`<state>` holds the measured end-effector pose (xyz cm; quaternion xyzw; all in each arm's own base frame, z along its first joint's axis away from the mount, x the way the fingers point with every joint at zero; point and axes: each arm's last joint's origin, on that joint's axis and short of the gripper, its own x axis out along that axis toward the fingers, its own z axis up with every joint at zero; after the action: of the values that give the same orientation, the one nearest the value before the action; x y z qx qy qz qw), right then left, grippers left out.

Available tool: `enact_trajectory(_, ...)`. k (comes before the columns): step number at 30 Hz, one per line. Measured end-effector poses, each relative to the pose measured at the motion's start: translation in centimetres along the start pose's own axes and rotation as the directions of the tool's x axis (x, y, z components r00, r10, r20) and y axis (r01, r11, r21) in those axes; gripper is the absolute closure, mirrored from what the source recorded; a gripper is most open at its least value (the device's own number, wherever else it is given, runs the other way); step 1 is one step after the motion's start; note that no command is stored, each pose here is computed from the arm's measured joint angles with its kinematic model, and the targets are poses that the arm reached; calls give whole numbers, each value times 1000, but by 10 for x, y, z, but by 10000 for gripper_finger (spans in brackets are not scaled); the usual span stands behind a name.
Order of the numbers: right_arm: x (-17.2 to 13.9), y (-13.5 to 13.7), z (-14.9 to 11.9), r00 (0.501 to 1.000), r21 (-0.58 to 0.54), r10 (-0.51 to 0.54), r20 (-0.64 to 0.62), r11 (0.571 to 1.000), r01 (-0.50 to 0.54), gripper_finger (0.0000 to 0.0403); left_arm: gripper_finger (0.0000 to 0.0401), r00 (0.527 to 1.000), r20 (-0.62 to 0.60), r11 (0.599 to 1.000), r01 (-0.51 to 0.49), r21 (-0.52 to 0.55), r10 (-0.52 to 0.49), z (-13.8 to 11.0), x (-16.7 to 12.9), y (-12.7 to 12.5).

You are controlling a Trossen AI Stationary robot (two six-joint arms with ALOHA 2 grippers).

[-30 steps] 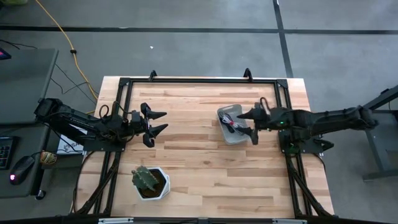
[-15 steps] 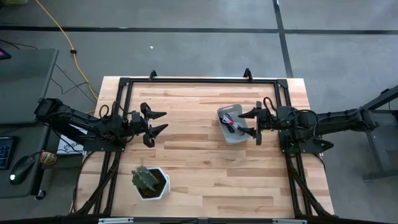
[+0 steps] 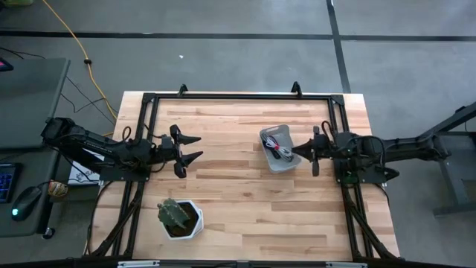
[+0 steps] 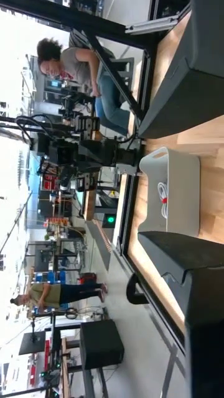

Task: Pick and place USB-C Cables
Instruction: Return to Home Position

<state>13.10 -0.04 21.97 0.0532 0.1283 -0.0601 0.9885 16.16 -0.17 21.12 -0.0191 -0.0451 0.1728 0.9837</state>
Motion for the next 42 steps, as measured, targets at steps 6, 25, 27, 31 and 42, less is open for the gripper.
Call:
enact_trajectory(6,-6,-4,-29,990,9,22,136,1000,-24,399,162,1000,0,1000,-4,0,4,0,0,0)
enact_trajectory(25,-9,-8,-65,986,11,29,167,999,-31,402,182,999,-52,999,-16,32,17,-5,0,1)
enact_trajectory(27,-8,-8,-65,986,14,27,164,999,-30,402,220,996,-75,997,-34,64,38,-7,-2,2)
enact_trajectory(31,-8,-8,-65,986,20,27,164,999,-31,402,353,993,-69,989,-90,115,98,-1,-11,8)
enact_trajectory(42,-8,-8,-65,986,20,27,164,999,-31,402,400,1000,-21,996,1,92,1,3,-46,36)
